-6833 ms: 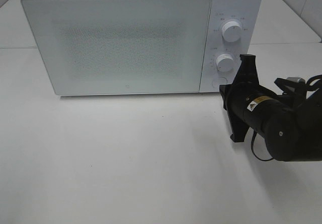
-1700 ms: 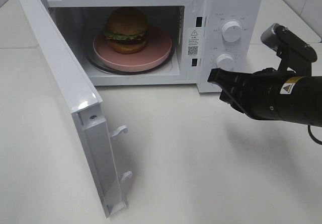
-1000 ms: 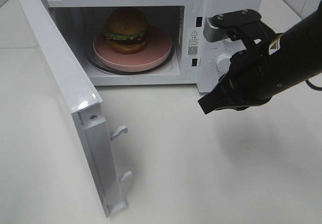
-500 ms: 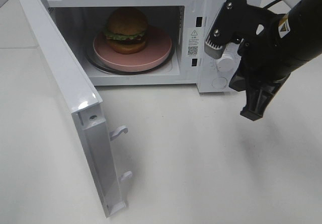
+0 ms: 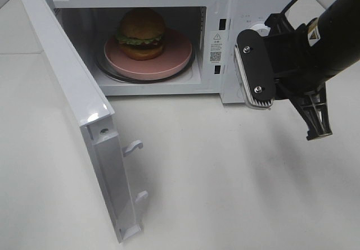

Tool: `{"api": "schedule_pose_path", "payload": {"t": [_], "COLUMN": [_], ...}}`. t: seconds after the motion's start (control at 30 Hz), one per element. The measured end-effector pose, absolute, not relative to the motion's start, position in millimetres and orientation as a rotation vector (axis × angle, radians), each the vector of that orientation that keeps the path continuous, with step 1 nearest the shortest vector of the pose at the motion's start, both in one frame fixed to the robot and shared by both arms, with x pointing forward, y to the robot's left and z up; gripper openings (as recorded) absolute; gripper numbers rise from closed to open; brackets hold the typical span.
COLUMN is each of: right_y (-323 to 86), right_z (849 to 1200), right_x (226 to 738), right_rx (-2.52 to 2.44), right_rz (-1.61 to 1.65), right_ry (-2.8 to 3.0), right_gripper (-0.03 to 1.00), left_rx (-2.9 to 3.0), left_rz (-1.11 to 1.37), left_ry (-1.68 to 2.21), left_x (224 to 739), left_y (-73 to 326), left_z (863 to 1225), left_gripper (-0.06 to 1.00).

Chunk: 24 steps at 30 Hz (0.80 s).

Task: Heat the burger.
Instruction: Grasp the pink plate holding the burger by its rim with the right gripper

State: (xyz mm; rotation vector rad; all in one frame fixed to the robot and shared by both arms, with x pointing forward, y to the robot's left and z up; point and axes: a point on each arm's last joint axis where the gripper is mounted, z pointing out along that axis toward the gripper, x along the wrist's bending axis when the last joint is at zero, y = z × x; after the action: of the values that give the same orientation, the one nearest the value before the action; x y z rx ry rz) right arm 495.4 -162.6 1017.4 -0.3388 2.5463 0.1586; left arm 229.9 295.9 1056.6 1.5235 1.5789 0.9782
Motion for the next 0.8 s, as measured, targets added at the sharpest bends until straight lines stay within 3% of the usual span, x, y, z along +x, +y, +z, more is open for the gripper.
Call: {"api": "schedule_pose_path", "payload": {"t": [0.2, 0.27, 0.37, 0.43, 0.47, 0.53, 0.8], "right_y": [-163.7, -162.7, -162.4, -161.6, -161.6, -161.6, -156.7], "right_z": [1018.1, 1019.2, 1019.6, 1021.1, 1021.1, 1021.4, 1021.1], "right_x": [496.9, 498.2, 498.7, 500.6, 500.6, 501.0, 499.5], "right_rx": [-0.356, -0.272, -0.254, -0.212, -0.212, -0.201, -0.207], "right_rz": [0.133, 0.170, 0.180, 0.202, 0.202, 0.205, 0.200], "right_ry": [2.527, 2.519, 2.514, 2.492, 2.492, 2.488, 2.482], "right_gripper": [0.16, 0.38, 0.46, 0.79, 0.79, 0.93, 0.98], "left_rx": [1.523, 1.523, 1.523, 1.523, 1.523, 1.523, 1.523], "left_rz": [0.978, 0.978, 0.978, 0.978, 0.978, 0.978, 0.978], "left_ry": [1.579, 1.579, 1.579, 1.579, 1.579, 1.579, 1.579], "left_x": [229.9, 229.9, 229.9, 229.9, 229.9, 229.9, 229.9], "left_y": [295.9, 295.9, 295.9, 295.9, 295.9, 295.9, 295.9], "left_z": [1056.6, 1056.6, 1056.6, 1056.6, 1056.6, 1056.6, 1056.6], "left_gripper": [0.99, 0.99, 0.99, 0.99, 0.99, 0.99, 0.99]}}
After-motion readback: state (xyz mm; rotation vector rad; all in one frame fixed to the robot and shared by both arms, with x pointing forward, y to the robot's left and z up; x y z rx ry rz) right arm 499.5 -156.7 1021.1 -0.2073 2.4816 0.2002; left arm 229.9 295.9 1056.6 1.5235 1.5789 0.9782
